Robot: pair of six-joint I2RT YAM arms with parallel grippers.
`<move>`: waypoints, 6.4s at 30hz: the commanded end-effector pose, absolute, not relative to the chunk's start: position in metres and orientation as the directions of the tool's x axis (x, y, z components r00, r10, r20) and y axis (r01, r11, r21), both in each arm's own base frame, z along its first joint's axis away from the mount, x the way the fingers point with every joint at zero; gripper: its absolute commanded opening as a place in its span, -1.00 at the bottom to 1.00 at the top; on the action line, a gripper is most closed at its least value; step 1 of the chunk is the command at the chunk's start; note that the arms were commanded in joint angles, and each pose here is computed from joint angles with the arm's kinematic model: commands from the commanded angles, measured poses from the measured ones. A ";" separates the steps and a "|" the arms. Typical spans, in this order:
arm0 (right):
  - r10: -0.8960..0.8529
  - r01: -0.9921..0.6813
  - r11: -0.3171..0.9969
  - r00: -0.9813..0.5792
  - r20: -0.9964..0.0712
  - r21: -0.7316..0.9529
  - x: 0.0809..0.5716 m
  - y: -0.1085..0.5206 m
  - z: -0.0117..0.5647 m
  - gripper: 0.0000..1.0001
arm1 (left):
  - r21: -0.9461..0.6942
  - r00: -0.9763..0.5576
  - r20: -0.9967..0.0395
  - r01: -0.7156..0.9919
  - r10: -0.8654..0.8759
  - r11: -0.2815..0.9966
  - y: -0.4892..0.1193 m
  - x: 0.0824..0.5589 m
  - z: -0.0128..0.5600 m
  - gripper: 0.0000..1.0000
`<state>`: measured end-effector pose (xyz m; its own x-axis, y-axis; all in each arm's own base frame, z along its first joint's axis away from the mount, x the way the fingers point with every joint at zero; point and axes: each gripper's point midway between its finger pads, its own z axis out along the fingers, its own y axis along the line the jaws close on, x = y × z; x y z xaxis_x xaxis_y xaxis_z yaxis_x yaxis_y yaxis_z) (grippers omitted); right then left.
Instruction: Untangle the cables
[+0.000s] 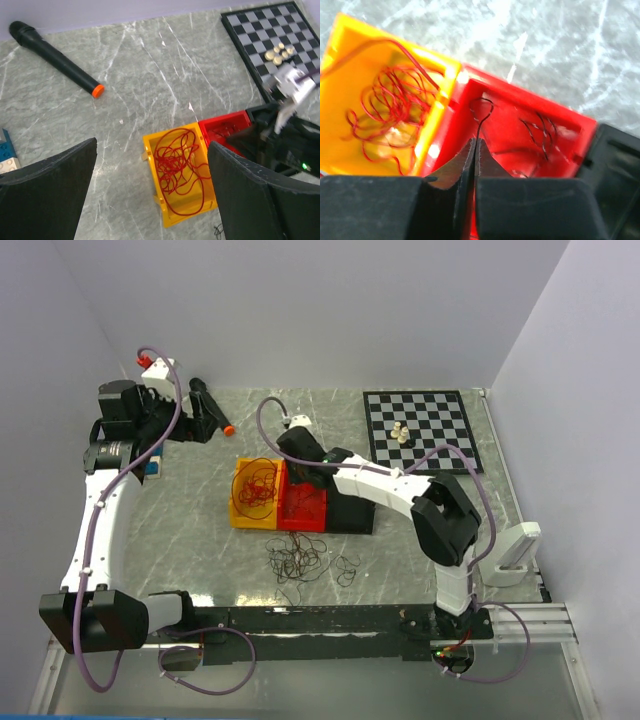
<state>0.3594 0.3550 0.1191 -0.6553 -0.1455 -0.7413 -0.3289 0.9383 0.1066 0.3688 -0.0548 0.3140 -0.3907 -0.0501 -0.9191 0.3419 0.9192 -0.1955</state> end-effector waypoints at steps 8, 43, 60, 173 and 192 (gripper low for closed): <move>-0.104 -0.350 0.924 -0.621 -0.777 0.157 0.350 0.345 0.164 0.21 | -0.156 -0.414 -0.904 0.548 0.104 0.822 -0.079 0.342 0.286 0.97; -0.231 -0.378 0.905 -0.821 -0.522 0.193 0.148 0.253 0.037 0.13 | -0.067 -0.342 -0.833 0.843 0.436 0.534 -0.171 0.262 0.247 0.94; -0.073 -0.492 0.774 -0.695 -0.716 0.399 0.124 0.230 0.162 -1.00 | -0.100 -0.191 -0.836 0.975 0.515 0.200 -0.277 0.213 0.209 0.94; 0.043 -0.938 0.214 -0.269 -0.962 0.271 0.111 0.341 0.469 -1.00 | 0.077 0.117 -0.984 0.958 0.132 -0.277 -0.223 0.177 0.247 -0.23; 0.145 -0.859 0.507 0.000 -0.989 0.075 0.129 0.229 0.555 -1.00 | 0.156 0.209 -0.819 0.977 0.535 -0.142 -0.184 0.204 0.152 -0.99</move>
<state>0.1248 0.2666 0.5245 -0.0975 0.1040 -0.9898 -0.8994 0.4166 0.1323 0.1880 -0.1954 0.1739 0.1615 0.4301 -0.8882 0.9803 -0.1739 0.0941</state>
